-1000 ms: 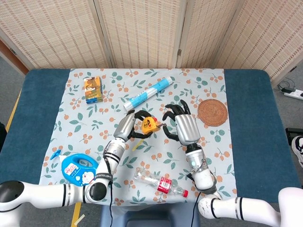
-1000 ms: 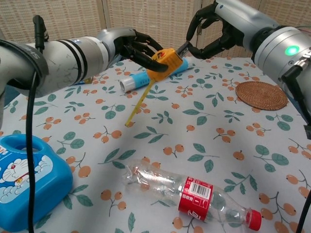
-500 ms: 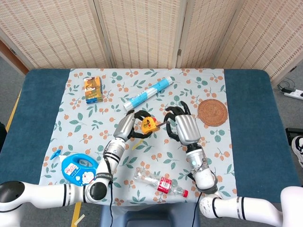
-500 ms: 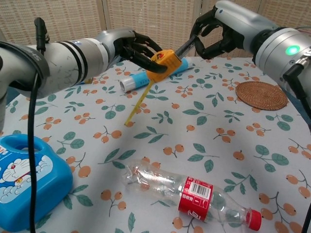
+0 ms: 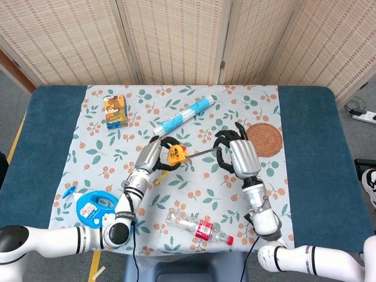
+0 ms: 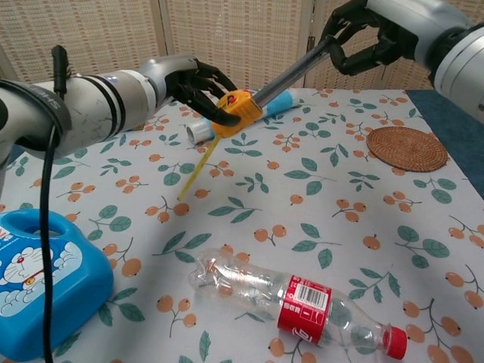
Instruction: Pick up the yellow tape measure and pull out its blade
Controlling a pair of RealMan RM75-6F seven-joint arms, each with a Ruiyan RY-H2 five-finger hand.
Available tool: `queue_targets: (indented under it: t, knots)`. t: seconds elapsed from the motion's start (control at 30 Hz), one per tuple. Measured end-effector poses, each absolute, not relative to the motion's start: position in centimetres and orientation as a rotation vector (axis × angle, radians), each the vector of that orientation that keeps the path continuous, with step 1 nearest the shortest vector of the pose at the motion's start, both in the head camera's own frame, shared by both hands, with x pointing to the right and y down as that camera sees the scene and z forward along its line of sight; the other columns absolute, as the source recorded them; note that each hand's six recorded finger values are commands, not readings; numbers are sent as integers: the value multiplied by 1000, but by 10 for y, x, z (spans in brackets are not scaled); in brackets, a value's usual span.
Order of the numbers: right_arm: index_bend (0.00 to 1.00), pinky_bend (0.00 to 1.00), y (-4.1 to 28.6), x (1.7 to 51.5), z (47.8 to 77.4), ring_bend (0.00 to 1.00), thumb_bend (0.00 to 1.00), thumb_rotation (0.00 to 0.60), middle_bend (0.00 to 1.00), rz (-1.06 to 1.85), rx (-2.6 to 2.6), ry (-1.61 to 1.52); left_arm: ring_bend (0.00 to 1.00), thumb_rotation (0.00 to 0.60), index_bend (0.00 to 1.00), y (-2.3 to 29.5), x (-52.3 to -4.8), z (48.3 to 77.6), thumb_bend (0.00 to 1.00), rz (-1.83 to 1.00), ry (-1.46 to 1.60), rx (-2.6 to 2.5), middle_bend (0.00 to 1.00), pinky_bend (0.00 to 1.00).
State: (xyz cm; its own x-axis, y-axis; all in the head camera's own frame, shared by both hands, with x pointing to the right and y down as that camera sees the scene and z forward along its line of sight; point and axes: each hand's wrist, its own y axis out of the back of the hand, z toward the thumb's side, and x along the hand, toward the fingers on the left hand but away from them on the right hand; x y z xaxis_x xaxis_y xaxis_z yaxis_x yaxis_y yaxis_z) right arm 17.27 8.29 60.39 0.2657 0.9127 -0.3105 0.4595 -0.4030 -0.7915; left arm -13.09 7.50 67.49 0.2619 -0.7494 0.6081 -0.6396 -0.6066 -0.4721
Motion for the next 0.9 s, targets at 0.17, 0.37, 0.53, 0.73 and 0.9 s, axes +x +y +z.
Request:
queue_targets:
  t: [0.17,0.37,0.53,0.73,0.9]
  knots:
    - [602,0,79,195,593,253,680,600,342,1028,-1956,-1268,335,600,475,76,-149,686,366,-1320,1279,-2345,489,51]
    - [602,0,74,228,571,252,680,600,342,1006,-1924,-1329,334,600,475,76,-168,697,365,-1360,1258,-2311,488,51]
    - [603,0,70,256,549,253,681,600,342,983,-1894,-1392,333,600,475,77,-180,704,365,-1383,1244,-2300,488,51]
    - [603,0,66,289,521,255,681,600,342,949,-1857,-1473,332,600,475,78,-191,710,365,-1411,1226,-2275,488,51]
    - [604,0,65,317,499,255,680,600,343,933,-1820,-1533,332,600,475,77,-199,714,365,-1430,1226,-2256,489,51]
